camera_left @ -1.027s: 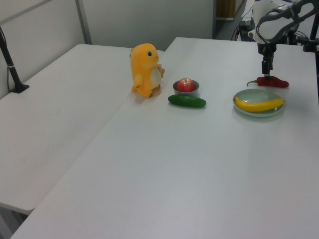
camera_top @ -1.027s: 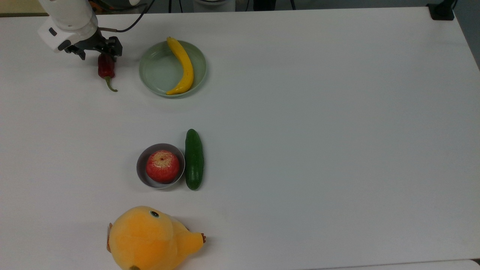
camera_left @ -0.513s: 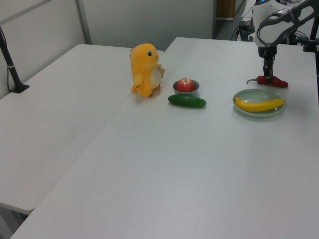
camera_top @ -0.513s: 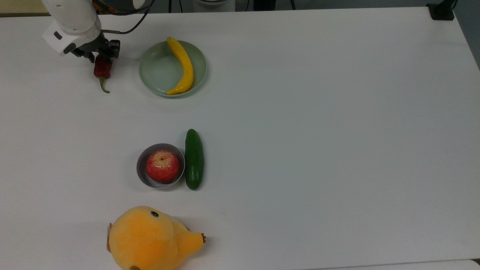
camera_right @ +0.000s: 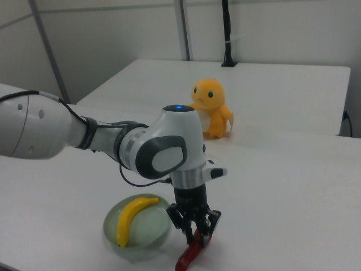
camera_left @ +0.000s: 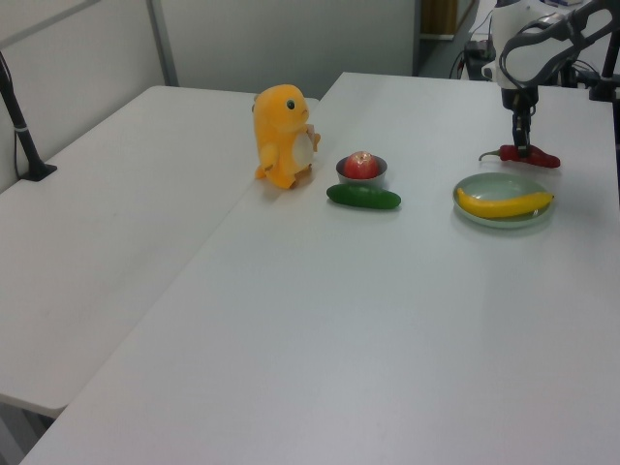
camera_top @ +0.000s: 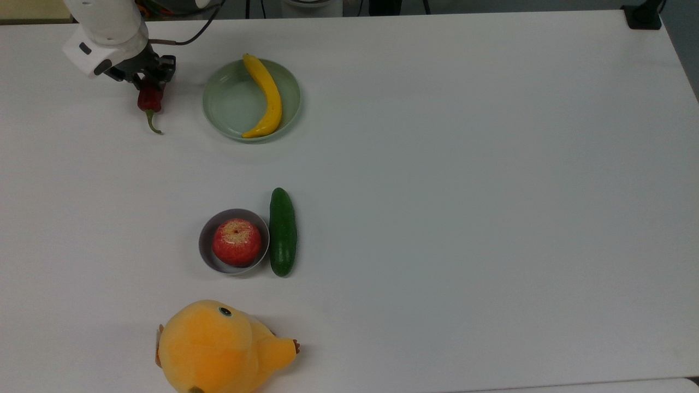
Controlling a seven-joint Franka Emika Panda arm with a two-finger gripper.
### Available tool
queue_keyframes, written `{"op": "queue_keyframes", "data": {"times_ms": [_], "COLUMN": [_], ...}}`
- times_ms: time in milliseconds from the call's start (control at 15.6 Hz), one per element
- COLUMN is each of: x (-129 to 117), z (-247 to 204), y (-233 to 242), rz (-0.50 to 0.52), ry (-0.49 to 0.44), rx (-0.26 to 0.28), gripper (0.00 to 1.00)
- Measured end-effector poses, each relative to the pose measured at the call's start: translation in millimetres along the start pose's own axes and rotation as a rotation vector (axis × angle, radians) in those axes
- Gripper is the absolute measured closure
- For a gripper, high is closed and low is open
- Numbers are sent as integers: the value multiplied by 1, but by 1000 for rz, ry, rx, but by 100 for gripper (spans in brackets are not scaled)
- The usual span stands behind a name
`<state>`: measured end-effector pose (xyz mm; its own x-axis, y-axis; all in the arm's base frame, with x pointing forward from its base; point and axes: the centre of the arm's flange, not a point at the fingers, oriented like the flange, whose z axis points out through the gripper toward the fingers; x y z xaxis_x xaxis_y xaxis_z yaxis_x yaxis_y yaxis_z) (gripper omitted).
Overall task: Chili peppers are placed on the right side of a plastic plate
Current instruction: 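Carry the chili pepper toward the green plate and lower it beside the rim, then open the gripper to release the chili pepper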
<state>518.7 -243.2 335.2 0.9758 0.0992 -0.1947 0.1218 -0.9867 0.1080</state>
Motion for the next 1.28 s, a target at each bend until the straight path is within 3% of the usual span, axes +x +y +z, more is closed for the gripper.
{"op": "queue_keyframes", "data": {"times_ms": [577,770,962,1155,1283], "x": [10,10,11,12,12], "z": [-28,-27,-29,-30,-31], "y": [-41,-41,-42,-42,-42], "rz": [-42,-41,-26,-25,-25], "ry": [22,23,37,39,42], "rx": [58,61,83,85,84], "gripper": [63,58,36,6,0]}}
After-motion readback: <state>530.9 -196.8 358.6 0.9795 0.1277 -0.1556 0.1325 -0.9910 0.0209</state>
